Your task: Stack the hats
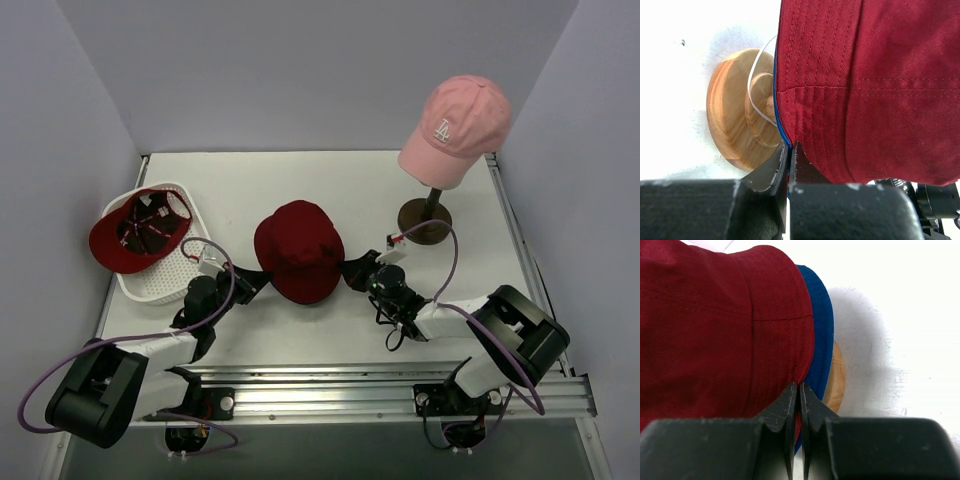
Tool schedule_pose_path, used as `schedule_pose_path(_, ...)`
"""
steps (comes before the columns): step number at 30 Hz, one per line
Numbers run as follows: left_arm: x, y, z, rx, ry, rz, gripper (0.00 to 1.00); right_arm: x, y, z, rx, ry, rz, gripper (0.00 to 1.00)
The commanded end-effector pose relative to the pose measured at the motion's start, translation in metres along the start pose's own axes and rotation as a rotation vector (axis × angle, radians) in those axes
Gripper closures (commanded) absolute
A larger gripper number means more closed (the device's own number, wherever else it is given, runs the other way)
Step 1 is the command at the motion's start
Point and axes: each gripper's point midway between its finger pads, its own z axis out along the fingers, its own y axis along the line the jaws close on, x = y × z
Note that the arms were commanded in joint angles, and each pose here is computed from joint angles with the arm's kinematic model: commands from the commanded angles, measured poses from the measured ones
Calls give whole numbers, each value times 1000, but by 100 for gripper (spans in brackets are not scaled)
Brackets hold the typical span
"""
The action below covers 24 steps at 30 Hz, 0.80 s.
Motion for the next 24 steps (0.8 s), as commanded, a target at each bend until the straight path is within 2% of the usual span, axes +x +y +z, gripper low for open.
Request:
schedule_pose_path(1,-1,13,1,-63,-7,46,98,2,-23,-1,77,-8,-41,100)
schedule_pose_path(3,-2,14,-1,-73,-9,56,94,0,-22,-1,73,-12,-45,100)
schedule_pose_path(6,-6,10,-5,-92,-20,64,72,-8,-15,-4,61,-22,-55,100)
schedule_pose_path(7,-14,-5,-7,-62,-38,78,70,-10,-16,-5,79,-23,-72,96)
schedule_pose_path(9,-16,1,-13,-125,-37,102,68,-18,-11,-12,91,-30,-87,89)
schedule_pose_path(10,-26,-18,-18,-91,-65,118,62,-25,-8,-14,99,-47,-98,87)
schedule_pose_path(12,-30,-12,-28,-159,-69,141,50,-35,-5,-23,116,-63,-108,78)
schedule_pose_path(13,-43,-19,-36,-166,-125,154,43,-40,-4,-27,122,-72,-112,75)
schedule_pose_path(15,-54,-28,-46,-194,-156,188,37,-52,-2,-36,145,-94,-127,69)
schedule_pose_path(17,-62,-29,-59,-239,-177,226,31,-62,-1,-42,170,-117,-136,67)
schedule_pose_path(18,-74,-47,-63,-222,-208,246,30,-65,-1,-48,179,-115,-143,66)
schedule_pose_path(20,-94,-47,-71,-307,-258,305,28,-75,8,-56,157,-135,-136,66)
schedule_pose_path(21,-111,-69,-75,-298,-303,331,28,-74,7,-61,157,-123,-140,66)
schedule_pose_path(24,-146,-63,-69,-448,-341,391,28,-83,24,-76,99,-125,-139,66)
